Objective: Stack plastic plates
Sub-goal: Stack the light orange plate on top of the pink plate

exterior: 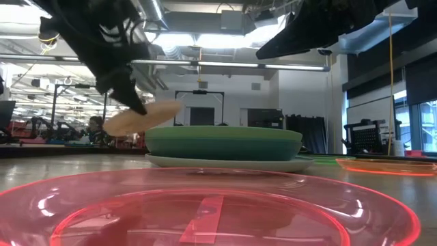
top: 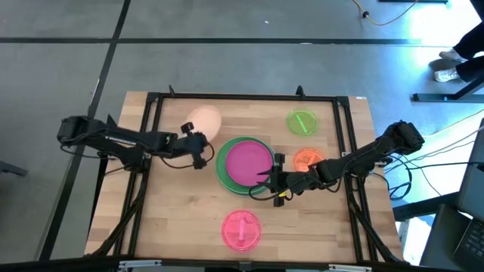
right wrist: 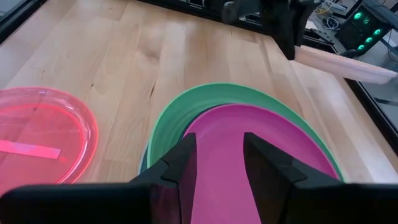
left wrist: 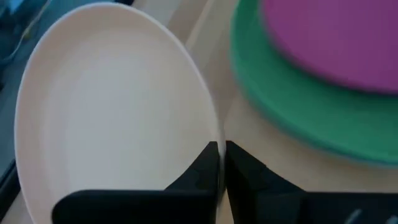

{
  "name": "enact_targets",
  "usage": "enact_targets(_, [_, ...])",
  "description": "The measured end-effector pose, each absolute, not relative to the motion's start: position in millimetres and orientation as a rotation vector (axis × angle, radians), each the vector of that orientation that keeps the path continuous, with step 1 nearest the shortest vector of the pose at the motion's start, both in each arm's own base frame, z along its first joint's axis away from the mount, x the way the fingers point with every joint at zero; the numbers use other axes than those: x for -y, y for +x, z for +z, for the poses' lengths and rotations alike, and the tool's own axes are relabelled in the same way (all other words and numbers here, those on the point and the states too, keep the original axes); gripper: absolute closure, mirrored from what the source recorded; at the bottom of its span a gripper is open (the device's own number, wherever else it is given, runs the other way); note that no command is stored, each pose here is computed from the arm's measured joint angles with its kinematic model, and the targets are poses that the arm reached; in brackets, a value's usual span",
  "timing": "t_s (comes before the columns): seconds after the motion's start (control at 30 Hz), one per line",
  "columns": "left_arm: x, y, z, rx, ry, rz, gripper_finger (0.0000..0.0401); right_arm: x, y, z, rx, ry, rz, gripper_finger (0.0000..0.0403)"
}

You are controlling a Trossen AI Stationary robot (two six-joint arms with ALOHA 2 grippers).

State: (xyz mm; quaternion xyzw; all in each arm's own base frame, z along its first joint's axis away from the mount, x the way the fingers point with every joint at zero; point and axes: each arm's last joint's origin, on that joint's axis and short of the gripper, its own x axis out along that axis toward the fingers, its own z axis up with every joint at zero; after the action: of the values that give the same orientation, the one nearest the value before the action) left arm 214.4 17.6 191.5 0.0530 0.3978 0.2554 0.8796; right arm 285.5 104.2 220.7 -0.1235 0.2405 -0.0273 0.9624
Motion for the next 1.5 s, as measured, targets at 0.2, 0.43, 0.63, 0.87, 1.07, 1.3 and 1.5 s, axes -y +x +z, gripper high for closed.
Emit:
enact_targets(0.2, [3.2,229.0,204.5,-0.649,0.139,0.355,0.0388,-104.2,285.6,220.7,-0.487,-0.25,-0.055,0.0278])
enact_targets(0.43, [25.1,239.9,221.1,-0.441,0.087,0.161,0.0387,-104.1,285.6,220.7,-0.487,-0.25,-0.056,0.0278])
enact_targets(0.63, [39.7,248.9,225.7,-0.328,0.085,0.073,0.0387,-104.1,285.6,220.7,-0.487,-0.25,-0.056,0.0278])
enact_targets(0.87, [53.6,261.6,218.5,-0.267,0.073,-0.001,0.0387,-104.1,285.6,220.7,-0.487,-0.25,-0.056,0.0278])
enact_targets(1.07, [57.3,272.5,200.6,-0.3,0.079,-0.023,0.0387,-104.1,285.6,220.7,-0.487,-0.25,-0.056,0.0278])
enact_targets(1.3, [54.1,280.1,180.0,-0.378,0.096,0.001,0.0387,-104.1,285.6,220.7,-0.487,-0.25,-0.056,0.0278])
enact_targets(1.5, [47.4,281.7,173.3,-0.418,0.099,0.027,0.0387,-104.1,285.6,220.7,-0.487,-0.25,-0.056,0.0278])
